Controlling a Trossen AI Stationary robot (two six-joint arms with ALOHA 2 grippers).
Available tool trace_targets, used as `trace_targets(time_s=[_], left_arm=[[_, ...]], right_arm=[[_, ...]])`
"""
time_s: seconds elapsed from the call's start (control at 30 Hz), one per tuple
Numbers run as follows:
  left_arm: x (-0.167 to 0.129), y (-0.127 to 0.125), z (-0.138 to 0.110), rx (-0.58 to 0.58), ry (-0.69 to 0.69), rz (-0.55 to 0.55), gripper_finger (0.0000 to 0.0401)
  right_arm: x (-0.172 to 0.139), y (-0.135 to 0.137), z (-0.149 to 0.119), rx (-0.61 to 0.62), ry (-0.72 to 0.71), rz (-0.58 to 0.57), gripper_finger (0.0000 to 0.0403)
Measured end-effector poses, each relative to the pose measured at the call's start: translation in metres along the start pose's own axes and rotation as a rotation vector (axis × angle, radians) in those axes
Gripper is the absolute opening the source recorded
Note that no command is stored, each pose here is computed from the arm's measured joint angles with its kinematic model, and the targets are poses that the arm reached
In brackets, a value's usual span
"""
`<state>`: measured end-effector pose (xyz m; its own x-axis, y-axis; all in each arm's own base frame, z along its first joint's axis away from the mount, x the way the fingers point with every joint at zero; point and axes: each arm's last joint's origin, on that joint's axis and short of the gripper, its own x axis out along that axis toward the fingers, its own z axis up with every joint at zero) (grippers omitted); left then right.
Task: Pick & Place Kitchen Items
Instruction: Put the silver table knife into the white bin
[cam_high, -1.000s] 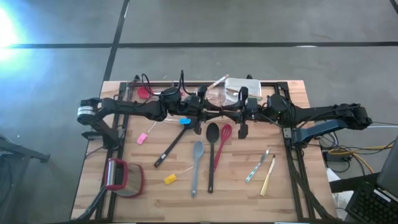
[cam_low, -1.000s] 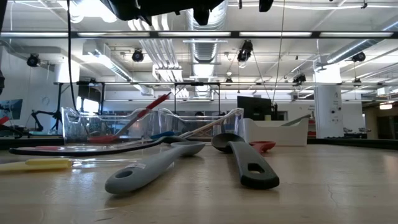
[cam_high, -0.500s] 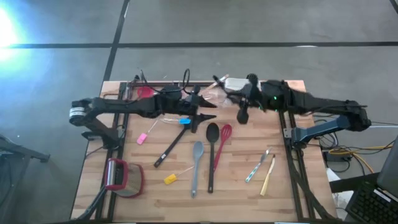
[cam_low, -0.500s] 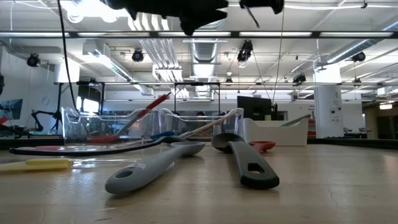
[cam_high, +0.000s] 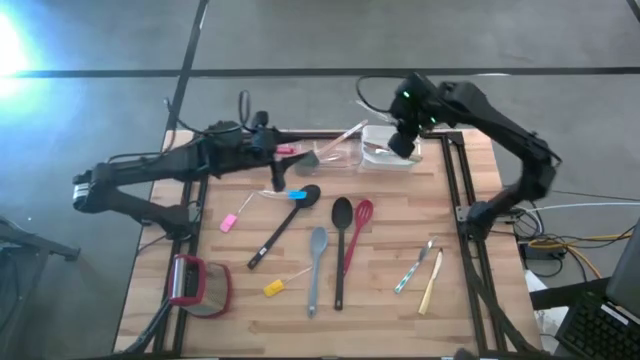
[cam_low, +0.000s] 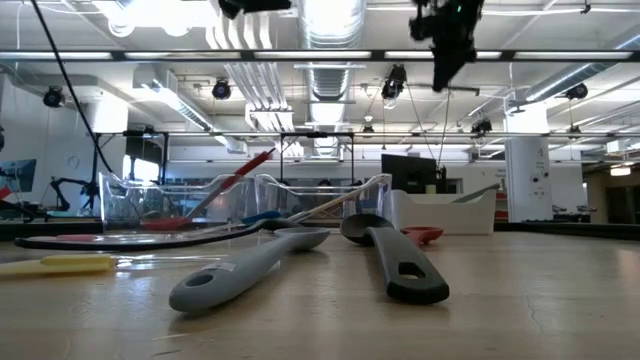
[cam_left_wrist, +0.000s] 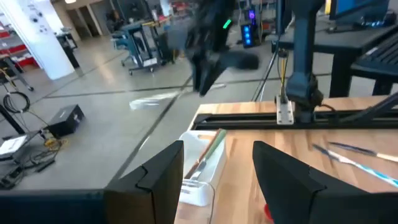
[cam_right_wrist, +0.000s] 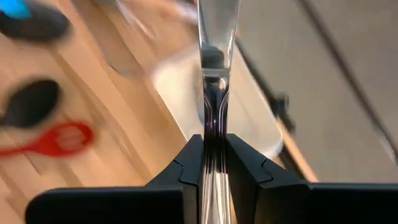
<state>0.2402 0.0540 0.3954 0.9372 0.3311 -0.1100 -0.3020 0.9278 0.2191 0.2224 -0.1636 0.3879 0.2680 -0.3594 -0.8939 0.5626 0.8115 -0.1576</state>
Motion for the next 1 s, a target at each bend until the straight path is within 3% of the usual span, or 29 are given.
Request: trace_targets(time_s=[0.13, 0.5, 1.0], left_arm=[[-0.016, 0.003, 0.005, -0.005, -0.01, 0.001, 0.0197], [-0.032, 0.005, -0.001, 0.013, 0.08, 0.022, 0.0197], [-0.033, 0.006, -0.003, 0.044, 0.112, 0.053, 0.0197]], right_arm=[[0.03, -0.019, 0.007, 0.006, 0.205, -0.001, 0.0035], [0.105, -0.037, 0.004, 0.004, 0.532, 0.043, 0.0035], [0.169, -0.036, -0.003, -0.029, 0.674, 0.08, 0.0035]])
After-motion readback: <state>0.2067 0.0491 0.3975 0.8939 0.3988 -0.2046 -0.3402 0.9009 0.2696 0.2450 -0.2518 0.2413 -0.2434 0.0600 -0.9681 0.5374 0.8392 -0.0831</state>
